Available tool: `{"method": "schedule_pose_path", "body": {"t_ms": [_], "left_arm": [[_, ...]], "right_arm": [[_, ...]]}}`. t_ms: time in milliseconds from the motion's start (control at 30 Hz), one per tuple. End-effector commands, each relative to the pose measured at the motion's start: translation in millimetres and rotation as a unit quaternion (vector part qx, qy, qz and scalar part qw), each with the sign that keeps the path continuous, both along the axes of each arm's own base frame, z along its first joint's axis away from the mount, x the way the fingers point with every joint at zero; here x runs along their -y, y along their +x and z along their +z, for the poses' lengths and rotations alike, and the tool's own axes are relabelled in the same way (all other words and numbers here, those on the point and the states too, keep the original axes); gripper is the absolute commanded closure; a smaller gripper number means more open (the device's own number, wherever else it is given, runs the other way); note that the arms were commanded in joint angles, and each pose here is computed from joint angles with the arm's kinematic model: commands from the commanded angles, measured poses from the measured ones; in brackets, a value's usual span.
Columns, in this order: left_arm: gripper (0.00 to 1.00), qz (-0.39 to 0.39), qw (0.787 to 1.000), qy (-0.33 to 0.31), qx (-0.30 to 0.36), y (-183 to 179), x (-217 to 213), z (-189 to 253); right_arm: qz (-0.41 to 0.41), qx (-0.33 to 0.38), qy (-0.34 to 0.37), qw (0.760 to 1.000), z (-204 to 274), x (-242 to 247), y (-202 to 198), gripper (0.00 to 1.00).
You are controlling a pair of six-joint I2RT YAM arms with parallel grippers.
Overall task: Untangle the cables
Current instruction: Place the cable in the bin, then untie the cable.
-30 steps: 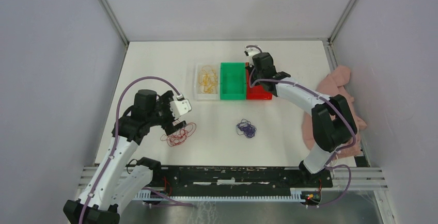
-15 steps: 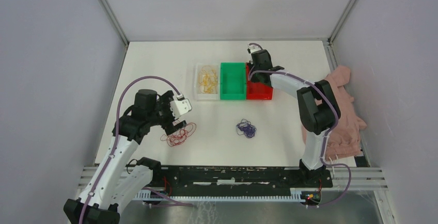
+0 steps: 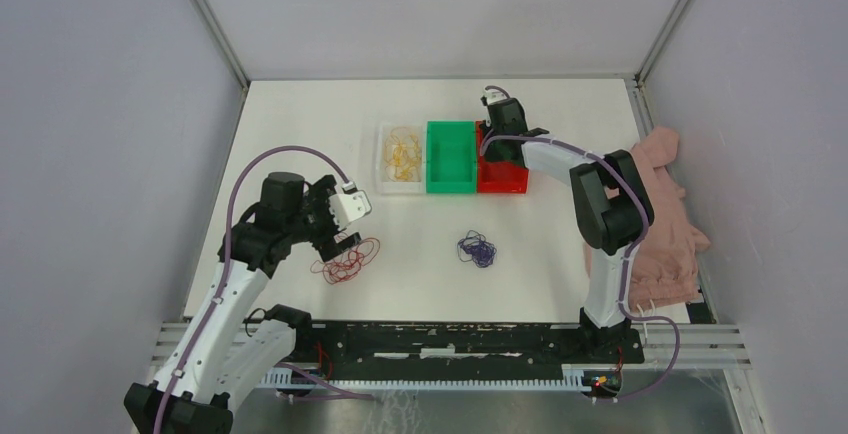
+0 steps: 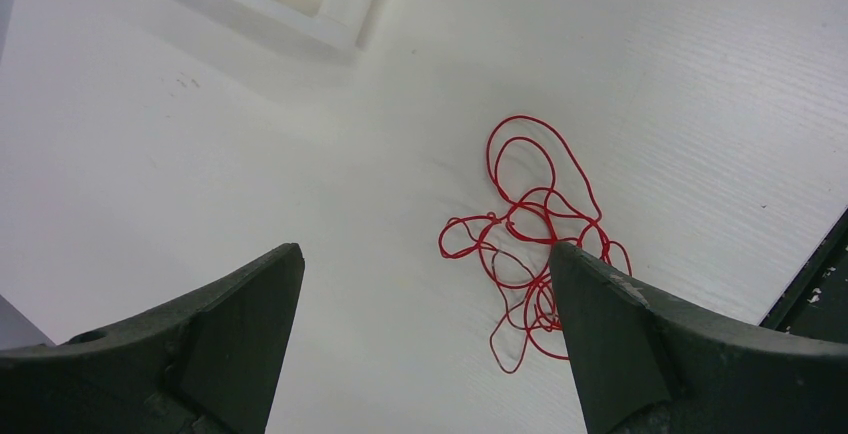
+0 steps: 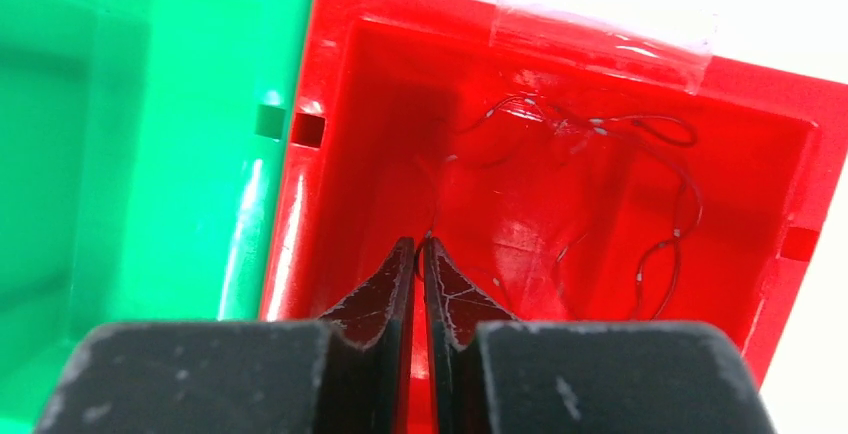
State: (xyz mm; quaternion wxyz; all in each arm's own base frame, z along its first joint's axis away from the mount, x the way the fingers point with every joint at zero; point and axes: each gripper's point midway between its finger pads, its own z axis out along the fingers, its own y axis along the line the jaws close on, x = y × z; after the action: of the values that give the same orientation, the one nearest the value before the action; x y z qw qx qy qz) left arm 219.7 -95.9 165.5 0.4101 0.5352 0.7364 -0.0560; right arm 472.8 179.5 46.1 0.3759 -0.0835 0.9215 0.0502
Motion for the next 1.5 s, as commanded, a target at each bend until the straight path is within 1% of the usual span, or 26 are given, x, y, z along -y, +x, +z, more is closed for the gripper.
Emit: {"method": "schedule_pose_path", "body": {"t_ms": [0, 67, 167, 467, 600, 700, 867, 967, 1100, 1167, 1300, 1467], "left_arm": [[0.0, 0.01, 1.0, -0.008, 0.01, 1.5, -1.5, 9.8], [0.0, 0.01, 1.0, -0.008, 0.011, 0.8, -1.9, 10.4], [0.01, 0.007, 1.0, -0.01, 0.007, -0.5, -0.6, 11.2], [0.01, 0.014, 1.0, -0.009, 0.001, 7.4, -5.3, 11.2], [0.02, 0.023, 1.0, -0.001, -0.006, 14.3, -15.1, 7.0], [0.03, 0.032, 0.999, 0.002, -0.016, 19.4, -23.3, 1.6], [0.05, 0.031, 0.999, 0.003, -0.024, 21.9, -28.1, 0.8], [0.05, 0.027, 0.999, 0.014, -0.024, 22.0, -33.9, -3.5], [0.07, 0.031, 0.998, 0.029, -0.042, 25.2, -46.9, -19.2], [0.09, 0.04, 0.997, 0.027, -0.053, 29.2, -53.5, -27.8], [0.11, 0.064, 0.995, 0.007, -0.079, 39.6, -65.5, -38.3], [0.12, 0.068, 0.994, -0.015, -0.085, 45.9, -64.9, -37.0]], "right_arm": [[-0.013, 0.061, 0.047, 0.997, 49.0, -10.2, 18.0, 0.82], [-0.022, 0.081, 0.053, 0.995, 70.5, -7.3, 18.7, 0.73], [-0.029, 0.109, 0.059, 0.992, 101.9, -3.5, 17.1, 0.67], [-0.024, 0.153, 0.107, 0.982, 168.0, -4.3, -5.0, 0.53], [-0.022, 0.15, 0.115, 0.982, 176.0, -4.3, -19.1, 0.49], [-0.016, 0.154, 0.102, 0.983, 175.3, -6.7, -28.9, 0.46], [-0.007, 0.138, 0.105, 0.985, 164.0, -10.9, -38.4, 0.46], [0.044, 0.137, 0.102, 0.984, 163.1, -43.9, -58.3, 0.46], [0.126, 0.132, 0.122, 0.976, 161.5, -106.8, -103.3, 0.45], [0.165, 0.126, 0.135, 0.969, 155.0, -138.4, -128.3, 0.45], [0.269, 0.086, 0.155, 0.947, 125.3, -208.7, -190.6, 0.45], [0.352, 0.052, 0.177, 0.917, 95.0, -270.0, -242.5, 0.48]]}}
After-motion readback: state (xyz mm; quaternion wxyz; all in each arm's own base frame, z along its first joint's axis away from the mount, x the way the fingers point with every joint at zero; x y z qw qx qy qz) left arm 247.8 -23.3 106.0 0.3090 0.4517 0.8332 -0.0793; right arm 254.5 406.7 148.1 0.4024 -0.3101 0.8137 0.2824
